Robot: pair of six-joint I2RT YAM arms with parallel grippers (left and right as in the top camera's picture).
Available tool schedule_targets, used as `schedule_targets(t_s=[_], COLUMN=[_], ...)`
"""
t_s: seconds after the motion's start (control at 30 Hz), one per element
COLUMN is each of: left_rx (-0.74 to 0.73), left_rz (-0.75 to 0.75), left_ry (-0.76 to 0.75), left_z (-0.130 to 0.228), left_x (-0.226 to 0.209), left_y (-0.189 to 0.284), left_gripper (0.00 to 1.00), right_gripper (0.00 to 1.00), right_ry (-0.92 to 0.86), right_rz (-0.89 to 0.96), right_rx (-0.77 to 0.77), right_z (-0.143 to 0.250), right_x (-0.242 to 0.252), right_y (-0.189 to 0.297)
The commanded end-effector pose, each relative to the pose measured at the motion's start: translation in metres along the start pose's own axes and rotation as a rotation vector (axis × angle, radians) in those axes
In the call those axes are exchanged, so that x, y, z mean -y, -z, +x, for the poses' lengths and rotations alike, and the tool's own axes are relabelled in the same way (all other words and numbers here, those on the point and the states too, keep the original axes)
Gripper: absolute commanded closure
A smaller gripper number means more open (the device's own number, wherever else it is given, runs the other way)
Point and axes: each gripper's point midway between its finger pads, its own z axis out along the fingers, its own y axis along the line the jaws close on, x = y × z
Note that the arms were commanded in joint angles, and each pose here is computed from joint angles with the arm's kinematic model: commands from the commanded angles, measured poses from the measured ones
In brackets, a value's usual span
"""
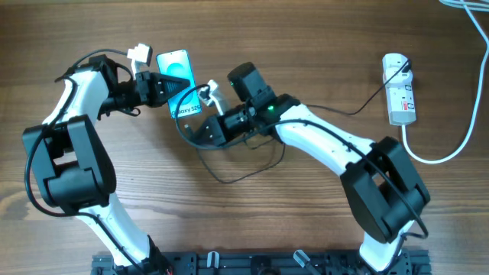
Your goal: Plug charger to phone and switch on socket
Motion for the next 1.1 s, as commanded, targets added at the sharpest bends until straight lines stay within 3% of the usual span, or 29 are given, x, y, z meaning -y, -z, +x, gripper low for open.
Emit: schedule_targets(t_s=[0.0, 0.27, 1.07], left_rx=[0.03, 0.023, 0.017], left_rz=[0.016, 0.006, -0.01], left_ry=[0.022, 0.078, 0.019], left_z=[-0.005, -0.002, -0.005], left_x=[0.003, 0.002, -0.003], left_y=[0.007, 0.007, 0.007], left_gripper=[0.96, 0.96, 0.96], right_gripper=[0.96, 0.96, 0.96], right_ry=[0.015, 0.047, -0.006], right_rz=[0.008, 0.034, -0.014], right_rx=[0.026, 0.073, 0.083], right_z=[-0.006, -0.018, -0.024], right_x=[-0.016, -0.014, -0.014], right_y=[0.006, 0.007, 0.02])
